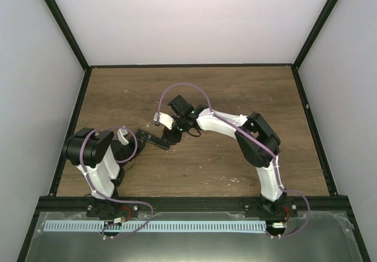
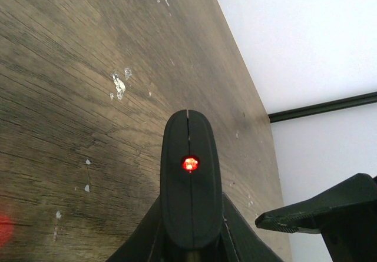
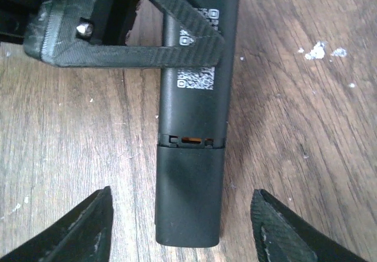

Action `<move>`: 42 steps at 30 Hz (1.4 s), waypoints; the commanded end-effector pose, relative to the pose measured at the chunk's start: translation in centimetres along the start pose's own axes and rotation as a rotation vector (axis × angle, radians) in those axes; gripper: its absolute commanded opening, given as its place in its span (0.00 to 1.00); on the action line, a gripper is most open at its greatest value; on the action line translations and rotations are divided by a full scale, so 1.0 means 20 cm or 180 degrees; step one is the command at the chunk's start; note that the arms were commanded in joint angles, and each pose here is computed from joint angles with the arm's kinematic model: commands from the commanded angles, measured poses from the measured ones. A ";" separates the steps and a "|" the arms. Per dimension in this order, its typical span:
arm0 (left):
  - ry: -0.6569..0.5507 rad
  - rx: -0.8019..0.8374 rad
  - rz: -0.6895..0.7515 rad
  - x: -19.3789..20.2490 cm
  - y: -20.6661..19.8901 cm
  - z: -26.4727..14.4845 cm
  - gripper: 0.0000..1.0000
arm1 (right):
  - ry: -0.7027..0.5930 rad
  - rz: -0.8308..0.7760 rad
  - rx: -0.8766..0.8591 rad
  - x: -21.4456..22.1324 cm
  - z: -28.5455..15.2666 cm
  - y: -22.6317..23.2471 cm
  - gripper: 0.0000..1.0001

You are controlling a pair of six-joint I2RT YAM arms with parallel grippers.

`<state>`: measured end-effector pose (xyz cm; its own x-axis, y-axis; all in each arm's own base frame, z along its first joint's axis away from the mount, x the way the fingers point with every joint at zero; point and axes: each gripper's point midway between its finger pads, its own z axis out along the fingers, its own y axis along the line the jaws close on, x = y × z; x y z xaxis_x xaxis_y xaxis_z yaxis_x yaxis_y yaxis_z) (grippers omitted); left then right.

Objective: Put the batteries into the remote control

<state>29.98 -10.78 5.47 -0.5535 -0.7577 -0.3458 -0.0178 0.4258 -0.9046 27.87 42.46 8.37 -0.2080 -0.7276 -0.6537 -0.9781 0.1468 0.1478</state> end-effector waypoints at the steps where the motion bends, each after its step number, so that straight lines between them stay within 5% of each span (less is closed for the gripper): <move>1: -0.0143 0.0076 0.0214 -0.03 -0.04 -0.03 0.00 | -0.0031 0.0042 -0.0021 0.01 -0.02 -0.02 0.53; 42: -0.0058 0.0138 0.0210 -0.01 -0.05 -0.02 0.00 | 0.0070 0.0217 -0.0350 0.11 0.17 -0.08 0.27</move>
<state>29.97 -10.81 5.48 -0.5544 -0.7570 -0.3460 -0.0171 0.4260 -0.9046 28.11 42.44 4.26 -0.2800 -0.7380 -0.6139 -0.9524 0.1333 0.2742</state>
